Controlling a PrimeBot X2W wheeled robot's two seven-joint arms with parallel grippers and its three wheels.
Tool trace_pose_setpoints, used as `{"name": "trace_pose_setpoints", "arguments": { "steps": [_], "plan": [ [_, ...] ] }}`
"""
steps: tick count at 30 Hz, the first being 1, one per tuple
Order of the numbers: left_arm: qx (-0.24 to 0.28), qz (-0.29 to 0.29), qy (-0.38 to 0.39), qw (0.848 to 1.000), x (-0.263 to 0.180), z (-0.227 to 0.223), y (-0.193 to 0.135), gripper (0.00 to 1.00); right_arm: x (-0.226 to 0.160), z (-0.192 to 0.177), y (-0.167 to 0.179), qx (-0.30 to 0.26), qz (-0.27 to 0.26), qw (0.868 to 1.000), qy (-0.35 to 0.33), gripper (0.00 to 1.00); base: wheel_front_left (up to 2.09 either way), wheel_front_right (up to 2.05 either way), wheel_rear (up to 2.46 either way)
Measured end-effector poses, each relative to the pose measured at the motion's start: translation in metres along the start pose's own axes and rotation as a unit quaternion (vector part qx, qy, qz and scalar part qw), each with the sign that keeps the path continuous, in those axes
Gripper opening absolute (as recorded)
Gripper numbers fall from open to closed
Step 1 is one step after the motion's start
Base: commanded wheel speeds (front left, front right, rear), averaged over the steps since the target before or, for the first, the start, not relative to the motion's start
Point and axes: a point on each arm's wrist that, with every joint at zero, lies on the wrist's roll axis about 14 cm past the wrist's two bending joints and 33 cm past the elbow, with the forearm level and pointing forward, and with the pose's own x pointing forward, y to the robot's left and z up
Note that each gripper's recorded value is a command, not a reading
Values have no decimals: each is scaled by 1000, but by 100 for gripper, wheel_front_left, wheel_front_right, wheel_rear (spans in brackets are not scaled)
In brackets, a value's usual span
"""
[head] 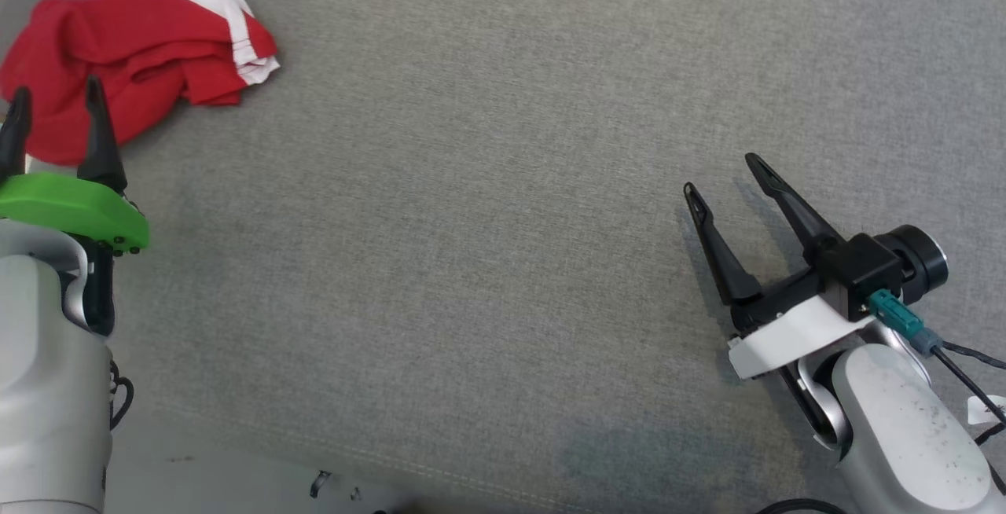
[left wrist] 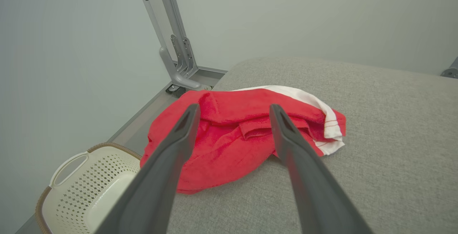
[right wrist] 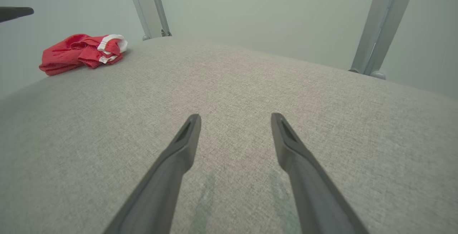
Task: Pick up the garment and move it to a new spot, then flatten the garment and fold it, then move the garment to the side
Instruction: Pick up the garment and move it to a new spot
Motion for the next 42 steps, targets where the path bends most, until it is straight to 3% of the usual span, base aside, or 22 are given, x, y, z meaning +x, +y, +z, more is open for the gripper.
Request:
{"name": "trace_pose_setpoints", "arguments": {
  "steps": [7, 14, 28, 29, 30, 31, 36, 42],
  "plan": [
    [1, -1, 70, 998, 44, -48, -22, 100, -18, -17, -40, -8, -44, 999, 12, 100, 0, 0, 0],
    [44, 35, 124, 991, 58, -93, -27, 100, -37, -33, -70, -9, -89, 996, 31, 100, 0, 0, 0],
    [80, 46, 85, 992, 73, -83, -29, 100, -40, -47, -76, -2, -99, 994, 42, 100, 0, 0, 0],
    [79, 47, 88, 992, 73, -84, -28, 55, -40, -48, -76, -1, -100, 994, 43, 100, 0, 0, 0],
    [78, 48, 94, 991, 72, -88, -28, 18, -40, -48, -76, -1, -100, 994, 43, 100, 0, 0, 0],
    [77, 49, 103, 990, 71, -94, -27, 0, -40, -49, -77, 0, -100, 994, 44, 100, 0, 0, 0],
    [59, 48, 142, 987, 68, -115, -29, 0, -43, -49, -81, 5, -111, 993, 44, 100, 0, 0, 0],
    [44, -10, 91, 995, 80, -81, -61, 0, -43, -39, -81, 14, -125, 991, 34, 100, 0, 0, 0]
  ]
}}
